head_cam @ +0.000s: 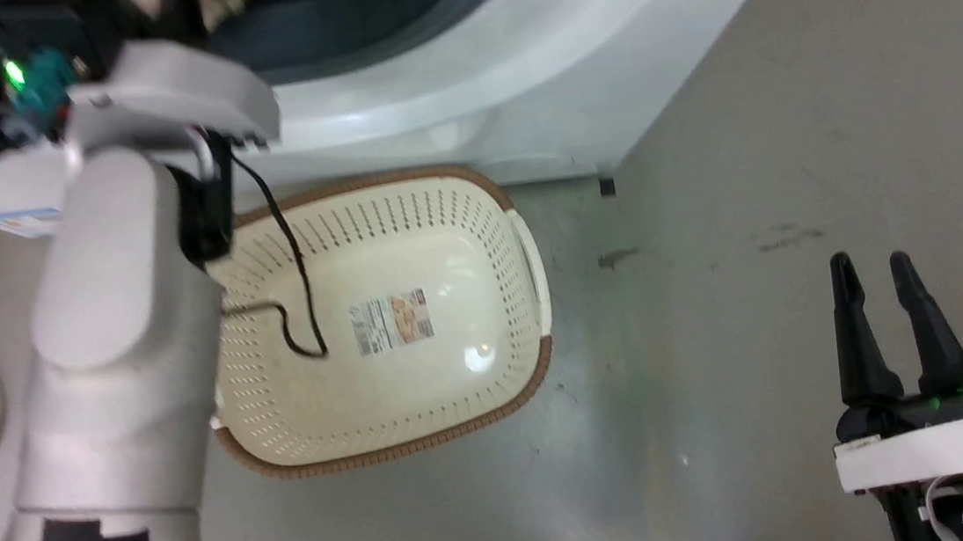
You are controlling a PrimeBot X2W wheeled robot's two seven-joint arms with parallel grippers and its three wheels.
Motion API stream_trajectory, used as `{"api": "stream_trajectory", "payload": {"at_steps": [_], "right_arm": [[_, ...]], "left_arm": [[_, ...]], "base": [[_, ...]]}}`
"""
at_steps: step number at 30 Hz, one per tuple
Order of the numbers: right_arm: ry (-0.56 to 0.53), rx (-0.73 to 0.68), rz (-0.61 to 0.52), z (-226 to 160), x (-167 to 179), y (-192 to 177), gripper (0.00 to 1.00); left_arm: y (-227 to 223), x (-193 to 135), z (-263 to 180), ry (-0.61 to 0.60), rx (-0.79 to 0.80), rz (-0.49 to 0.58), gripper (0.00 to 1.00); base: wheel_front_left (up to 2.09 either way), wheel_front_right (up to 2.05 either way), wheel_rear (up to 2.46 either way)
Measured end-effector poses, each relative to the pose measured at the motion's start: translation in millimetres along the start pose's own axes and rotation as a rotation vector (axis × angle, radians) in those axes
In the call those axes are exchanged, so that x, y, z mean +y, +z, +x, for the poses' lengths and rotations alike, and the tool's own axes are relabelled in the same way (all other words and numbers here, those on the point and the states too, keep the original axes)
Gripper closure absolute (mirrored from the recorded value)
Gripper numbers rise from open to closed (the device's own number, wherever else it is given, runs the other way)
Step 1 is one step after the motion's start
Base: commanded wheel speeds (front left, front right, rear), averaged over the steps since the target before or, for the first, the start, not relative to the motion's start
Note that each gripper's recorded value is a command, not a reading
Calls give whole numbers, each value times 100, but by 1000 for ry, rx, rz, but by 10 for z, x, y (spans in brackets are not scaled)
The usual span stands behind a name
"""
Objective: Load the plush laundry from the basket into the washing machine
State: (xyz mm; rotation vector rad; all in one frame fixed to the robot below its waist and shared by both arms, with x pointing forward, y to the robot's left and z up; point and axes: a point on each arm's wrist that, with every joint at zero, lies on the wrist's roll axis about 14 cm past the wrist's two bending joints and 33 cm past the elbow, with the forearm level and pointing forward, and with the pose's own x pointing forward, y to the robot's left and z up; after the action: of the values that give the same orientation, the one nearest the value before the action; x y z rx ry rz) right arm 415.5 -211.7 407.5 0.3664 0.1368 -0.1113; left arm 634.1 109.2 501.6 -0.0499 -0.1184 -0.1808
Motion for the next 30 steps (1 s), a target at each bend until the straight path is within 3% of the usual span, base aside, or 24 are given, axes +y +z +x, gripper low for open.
{"api": "stream_trajectory", "payload": {"at_steps": [18,30], "right_arm": [[-76,87,-27,218,-310,-405,0],[-108,146,-39,227,-442,-647,0]], "left_arm": [[-358,90,931,-6,-68,41,100],[-746,174,1238,4,-27,62,100]], "base": [[0,0,0],[0,0,0]]}}
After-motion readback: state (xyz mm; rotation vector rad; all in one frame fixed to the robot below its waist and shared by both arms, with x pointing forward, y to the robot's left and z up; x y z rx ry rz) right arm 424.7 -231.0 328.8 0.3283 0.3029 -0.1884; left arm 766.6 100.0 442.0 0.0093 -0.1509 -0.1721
